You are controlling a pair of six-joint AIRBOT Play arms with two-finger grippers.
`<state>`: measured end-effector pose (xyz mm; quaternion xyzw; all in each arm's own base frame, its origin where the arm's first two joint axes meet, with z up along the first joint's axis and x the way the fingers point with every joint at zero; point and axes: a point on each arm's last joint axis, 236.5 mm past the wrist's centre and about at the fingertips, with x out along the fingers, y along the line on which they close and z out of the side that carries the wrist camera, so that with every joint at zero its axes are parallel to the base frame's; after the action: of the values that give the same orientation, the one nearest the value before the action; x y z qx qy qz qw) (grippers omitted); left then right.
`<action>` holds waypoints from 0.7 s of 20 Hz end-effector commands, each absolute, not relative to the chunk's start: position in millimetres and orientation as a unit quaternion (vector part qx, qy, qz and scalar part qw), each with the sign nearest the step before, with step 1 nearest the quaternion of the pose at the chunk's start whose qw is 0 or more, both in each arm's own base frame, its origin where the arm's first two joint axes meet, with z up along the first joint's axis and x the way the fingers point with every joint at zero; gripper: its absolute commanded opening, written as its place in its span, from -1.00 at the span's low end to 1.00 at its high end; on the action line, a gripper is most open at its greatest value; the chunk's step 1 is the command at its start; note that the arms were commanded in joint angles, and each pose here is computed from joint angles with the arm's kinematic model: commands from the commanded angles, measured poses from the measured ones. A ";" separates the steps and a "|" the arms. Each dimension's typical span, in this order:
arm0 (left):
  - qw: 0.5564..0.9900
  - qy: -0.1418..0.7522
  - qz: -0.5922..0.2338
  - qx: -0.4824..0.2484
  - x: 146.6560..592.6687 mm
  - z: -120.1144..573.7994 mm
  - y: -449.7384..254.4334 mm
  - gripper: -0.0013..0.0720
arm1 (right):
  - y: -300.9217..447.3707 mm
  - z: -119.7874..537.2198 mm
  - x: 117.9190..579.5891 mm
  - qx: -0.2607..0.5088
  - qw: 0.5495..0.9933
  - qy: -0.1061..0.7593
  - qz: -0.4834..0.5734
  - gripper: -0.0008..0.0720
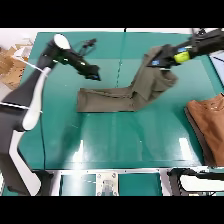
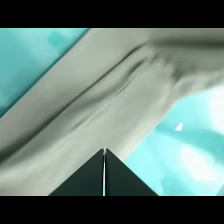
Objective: Fold the shirts.
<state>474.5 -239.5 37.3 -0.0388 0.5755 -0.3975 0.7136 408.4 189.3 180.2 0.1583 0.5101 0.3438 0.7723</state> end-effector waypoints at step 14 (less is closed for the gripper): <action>0.736 0.599 -0.307 -0.077 482.3 52.6 -60.3 -0.91 | 384.8 40.6 461.3 0.139 0.797 0.475 0.345 0.04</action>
<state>481.1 -71.7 54.0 -0.0768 0.5981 -0.3161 0.7325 443.1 444.5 37.6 0.1747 0.4527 0.3743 0.7902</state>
